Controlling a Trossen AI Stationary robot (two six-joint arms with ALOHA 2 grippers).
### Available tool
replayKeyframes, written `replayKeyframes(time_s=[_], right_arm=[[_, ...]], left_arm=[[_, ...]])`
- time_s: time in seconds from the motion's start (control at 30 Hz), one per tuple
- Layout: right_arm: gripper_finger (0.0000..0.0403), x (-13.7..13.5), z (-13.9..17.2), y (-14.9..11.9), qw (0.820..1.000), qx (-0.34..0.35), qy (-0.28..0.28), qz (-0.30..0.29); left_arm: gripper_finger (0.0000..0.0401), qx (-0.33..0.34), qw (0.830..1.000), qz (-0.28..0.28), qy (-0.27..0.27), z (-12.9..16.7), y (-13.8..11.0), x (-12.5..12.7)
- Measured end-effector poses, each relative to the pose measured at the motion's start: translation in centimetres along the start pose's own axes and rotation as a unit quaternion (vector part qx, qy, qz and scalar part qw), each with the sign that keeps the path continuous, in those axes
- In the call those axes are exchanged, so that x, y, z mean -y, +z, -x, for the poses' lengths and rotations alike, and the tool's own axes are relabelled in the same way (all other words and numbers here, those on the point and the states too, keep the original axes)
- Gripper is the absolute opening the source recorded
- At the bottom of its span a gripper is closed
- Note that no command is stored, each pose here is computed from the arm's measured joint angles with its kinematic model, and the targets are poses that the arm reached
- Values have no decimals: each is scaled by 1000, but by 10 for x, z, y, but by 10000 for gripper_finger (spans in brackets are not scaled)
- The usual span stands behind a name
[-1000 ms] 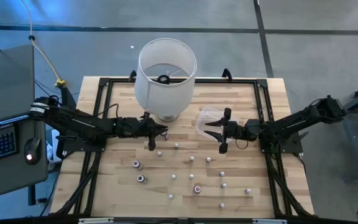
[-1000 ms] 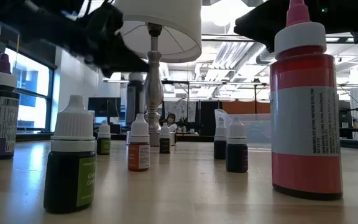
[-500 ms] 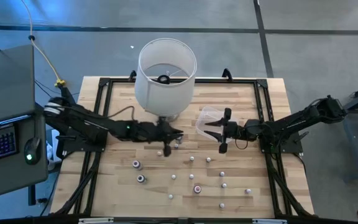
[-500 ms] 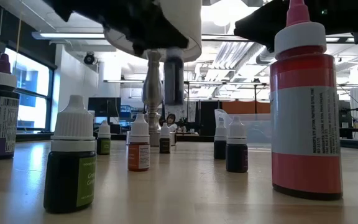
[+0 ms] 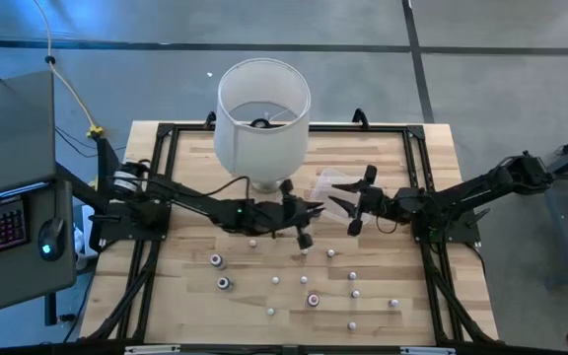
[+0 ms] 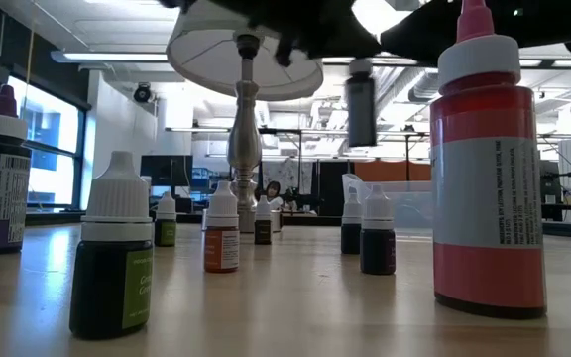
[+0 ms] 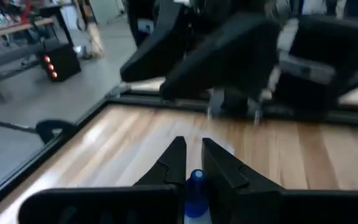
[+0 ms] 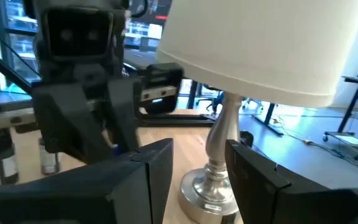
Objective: Pick & Place food coloring
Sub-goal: Put the large blue food coloring bottle into the transparent bin
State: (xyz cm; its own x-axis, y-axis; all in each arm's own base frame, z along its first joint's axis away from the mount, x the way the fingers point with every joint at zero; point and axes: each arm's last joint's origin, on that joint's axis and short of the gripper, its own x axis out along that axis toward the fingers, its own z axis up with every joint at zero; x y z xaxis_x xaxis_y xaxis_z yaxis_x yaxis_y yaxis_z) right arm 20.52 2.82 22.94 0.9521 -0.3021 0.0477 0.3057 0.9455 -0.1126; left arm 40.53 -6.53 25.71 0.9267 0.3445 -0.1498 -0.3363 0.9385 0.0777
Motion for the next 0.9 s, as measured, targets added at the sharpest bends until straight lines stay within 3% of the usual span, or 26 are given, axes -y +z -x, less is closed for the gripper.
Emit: replayKeyframes(time_s=[0.13, 0.3, 0.47, 0.63, 0.9], right_arm=[[140, 1, 10, 5, 1000, -8, -19, 2], [140, 3, 27, 15, 999, -11, -39, -2], [140, 1, 39, 22, 1000, 1, -13, -11], [140, -2, 43, 23, 1000, 3, 2, -8], [140, -3, 43, 21, 1000, -8, 5, 0]], left_arm=[[20, -19, 1000, -5, 13, -18, -10, 10], [20, -2, 999, -6, 51, -32, -4, 16], [20, -17, 996, -53, 72, -52, -13, 19], [20, -19, 994, -59, 91, -64, -8, 5], [20, -80, 993, 10, 88, -77, -23, -24]])
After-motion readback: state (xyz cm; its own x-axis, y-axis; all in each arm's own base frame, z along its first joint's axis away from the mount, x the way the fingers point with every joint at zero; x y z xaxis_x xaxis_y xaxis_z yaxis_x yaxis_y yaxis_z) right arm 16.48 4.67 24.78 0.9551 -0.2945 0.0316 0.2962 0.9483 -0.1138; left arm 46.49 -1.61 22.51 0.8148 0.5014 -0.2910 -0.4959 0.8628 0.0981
